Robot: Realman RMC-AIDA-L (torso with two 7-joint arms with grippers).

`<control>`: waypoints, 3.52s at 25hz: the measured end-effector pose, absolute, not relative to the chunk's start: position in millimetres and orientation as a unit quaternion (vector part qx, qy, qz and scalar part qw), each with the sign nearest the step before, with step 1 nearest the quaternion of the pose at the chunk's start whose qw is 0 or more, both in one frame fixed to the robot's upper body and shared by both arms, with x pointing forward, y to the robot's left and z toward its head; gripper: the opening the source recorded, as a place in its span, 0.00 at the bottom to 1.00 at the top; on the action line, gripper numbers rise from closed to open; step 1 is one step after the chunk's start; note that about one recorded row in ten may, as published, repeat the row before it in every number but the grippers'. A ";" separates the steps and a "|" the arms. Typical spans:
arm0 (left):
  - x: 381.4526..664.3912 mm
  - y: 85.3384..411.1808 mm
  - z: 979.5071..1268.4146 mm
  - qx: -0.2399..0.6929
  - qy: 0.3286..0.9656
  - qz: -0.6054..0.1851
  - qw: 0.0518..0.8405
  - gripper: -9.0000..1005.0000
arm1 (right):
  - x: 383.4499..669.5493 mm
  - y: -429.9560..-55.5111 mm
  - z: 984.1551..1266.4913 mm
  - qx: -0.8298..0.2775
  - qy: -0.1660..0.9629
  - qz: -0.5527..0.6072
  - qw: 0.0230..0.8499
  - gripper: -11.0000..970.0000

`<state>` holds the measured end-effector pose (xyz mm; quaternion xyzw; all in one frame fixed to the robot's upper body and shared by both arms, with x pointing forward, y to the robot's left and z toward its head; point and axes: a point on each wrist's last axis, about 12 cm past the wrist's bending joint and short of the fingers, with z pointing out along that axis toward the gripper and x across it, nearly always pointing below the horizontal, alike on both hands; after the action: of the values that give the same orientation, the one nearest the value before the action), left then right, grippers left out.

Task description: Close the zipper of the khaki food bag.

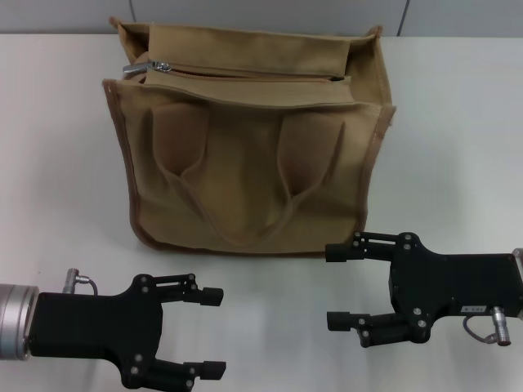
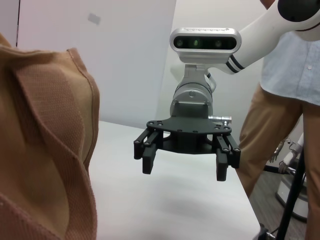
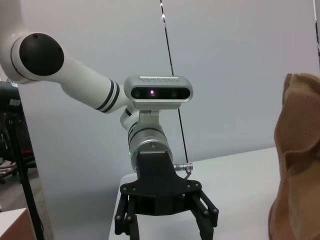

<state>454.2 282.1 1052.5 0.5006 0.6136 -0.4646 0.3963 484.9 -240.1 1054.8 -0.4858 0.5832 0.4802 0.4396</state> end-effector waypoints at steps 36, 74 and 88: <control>506.7 326.9 1057.8 0.227 0.656 -0.240 0.678 0.82 | 466.8 -228.4 1040.1 -0.458 0.564 0.482 0.490 0.83; 530.5 314.5 1081.5 0.315 0.678 -0.270 0.607 0.78 | 469.5 -217.3 1029.0 -0.451 0.583 0.456 0.499 0.83; 541.1 308.1 1092.8 0.246 0.646 -0.292 0.661 0.78 | 469.7 -215.5 1027.8 -0.451 0.584 0.453 0.501 0.83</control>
<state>541.1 308.1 1092.8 0.2465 0.6456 -0.2921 0.6612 469.7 -215.5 1027.8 -0.4512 0.5835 0.4528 0.5008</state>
